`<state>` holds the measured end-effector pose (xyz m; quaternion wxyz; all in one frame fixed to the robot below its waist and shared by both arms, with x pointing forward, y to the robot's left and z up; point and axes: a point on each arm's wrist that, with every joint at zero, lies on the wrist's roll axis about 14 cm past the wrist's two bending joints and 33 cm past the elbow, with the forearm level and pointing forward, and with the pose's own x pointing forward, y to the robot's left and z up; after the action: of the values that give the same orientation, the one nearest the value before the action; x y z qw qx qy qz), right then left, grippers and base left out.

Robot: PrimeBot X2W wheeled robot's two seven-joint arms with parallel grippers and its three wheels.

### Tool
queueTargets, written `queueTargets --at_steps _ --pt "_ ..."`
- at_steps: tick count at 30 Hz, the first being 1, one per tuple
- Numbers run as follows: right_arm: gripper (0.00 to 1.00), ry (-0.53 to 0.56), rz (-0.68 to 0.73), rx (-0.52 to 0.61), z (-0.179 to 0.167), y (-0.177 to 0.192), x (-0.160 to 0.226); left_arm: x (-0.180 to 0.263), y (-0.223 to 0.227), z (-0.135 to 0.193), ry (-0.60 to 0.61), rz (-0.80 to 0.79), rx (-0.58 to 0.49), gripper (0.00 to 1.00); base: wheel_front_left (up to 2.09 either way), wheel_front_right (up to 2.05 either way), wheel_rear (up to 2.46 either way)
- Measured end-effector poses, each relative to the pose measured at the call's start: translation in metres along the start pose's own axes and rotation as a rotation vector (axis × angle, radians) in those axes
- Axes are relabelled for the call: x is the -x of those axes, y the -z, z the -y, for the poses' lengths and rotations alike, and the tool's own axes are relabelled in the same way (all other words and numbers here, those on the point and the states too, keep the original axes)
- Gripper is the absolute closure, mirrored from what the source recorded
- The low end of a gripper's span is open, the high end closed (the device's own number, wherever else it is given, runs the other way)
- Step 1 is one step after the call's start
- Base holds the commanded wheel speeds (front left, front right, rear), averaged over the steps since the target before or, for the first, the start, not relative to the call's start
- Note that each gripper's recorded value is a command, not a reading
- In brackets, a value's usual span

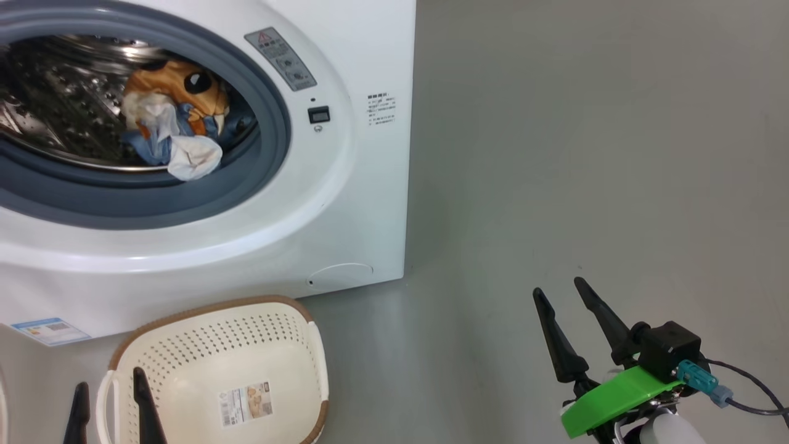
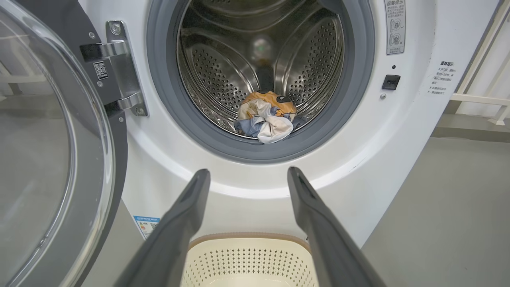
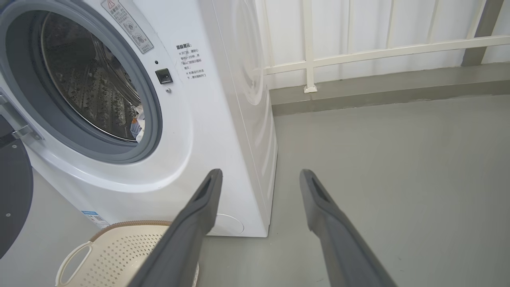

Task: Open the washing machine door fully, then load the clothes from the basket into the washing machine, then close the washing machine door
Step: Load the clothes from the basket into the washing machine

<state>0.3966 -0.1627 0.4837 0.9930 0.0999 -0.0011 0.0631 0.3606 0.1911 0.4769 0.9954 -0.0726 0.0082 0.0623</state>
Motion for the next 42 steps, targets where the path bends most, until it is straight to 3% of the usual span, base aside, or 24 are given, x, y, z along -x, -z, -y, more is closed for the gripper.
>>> queueTargets --at_steps 42 --pt "0.0 -0.017 0.052 0.03 -0.01 -0.018 0.021 0.05 -0.007 -0.014 -0.047 0.003 0.004 0.0 0.0 0.0 0.0"
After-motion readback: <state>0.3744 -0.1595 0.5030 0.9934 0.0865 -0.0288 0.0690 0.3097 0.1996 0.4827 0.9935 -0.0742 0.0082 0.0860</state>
